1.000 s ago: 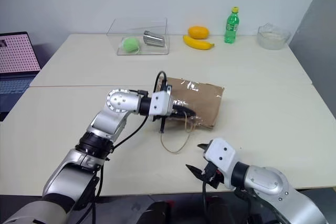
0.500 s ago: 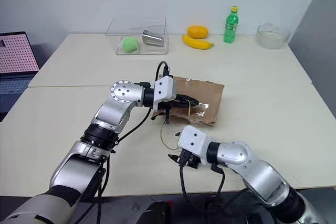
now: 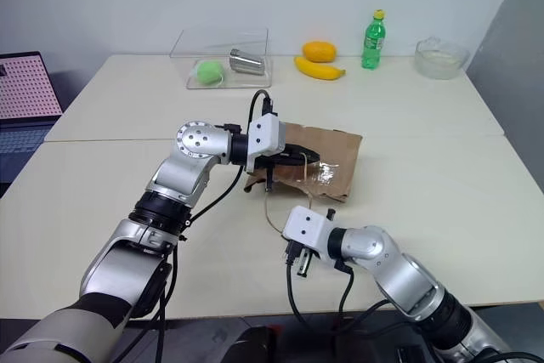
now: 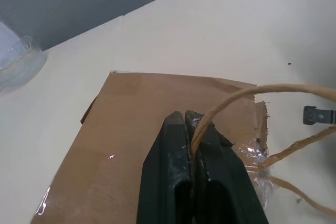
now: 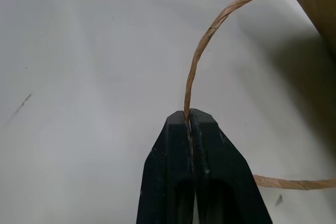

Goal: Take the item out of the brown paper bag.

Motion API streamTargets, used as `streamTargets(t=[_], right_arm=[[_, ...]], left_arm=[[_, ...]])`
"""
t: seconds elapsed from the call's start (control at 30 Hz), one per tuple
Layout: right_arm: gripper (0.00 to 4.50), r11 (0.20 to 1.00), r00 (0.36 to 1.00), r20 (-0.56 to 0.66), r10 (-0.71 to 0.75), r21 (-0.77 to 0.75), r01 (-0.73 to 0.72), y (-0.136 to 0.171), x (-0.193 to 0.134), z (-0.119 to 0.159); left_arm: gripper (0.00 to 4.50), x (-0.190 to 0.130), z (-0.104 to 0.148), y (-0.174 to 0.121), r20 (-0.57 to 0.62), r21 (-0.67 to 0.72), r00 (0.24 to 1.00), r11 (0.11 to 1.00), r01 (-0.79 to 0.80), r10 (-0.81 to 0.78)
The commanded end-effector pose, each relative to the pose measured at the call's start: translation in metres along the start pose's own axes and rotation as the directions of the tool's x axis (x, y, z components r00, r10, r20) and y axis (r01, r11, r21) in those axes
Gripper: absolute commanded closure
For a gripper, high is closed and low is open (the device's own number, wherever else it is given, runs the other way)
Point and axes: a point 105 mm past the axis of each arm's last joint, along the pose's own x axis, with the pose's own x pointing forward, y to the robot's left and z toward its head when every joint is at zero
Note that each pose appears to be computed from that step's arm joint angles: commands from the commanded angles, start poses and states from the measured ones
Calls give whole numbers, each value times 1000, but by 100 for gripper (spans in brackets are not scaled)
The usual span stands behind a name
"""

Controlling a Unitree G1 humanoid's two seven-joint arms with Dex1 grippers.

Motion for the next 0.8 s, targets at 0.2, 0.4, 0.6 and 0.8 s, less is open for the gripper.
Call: streamTargets(t=[0.2, 0.4, 0.6, 0.8], right_arm=[[445, 999, 999, -2, 33, -39, -33, 6, -6, -1], [445, 996, 997, -46, 60, -56, -62, 12, -10, -13], [445, 994, 991, -101, 88, -62, -94, 17, -17, -26], [445, 993, 987, -123, 99, -57, -107, 21, -21, -32]], left_arm=[[450, -6, 18, 24, 16, 71, 997, 994, -82, 81], [450, -6, 26, 43, 13, 91, 989, 985, -146, 146], [450, -9, 38, 73, 16, 83, 967, 963, -255, 255], [450, -14, 47, 95, 25, 75, 939, 936, -343, 343]])
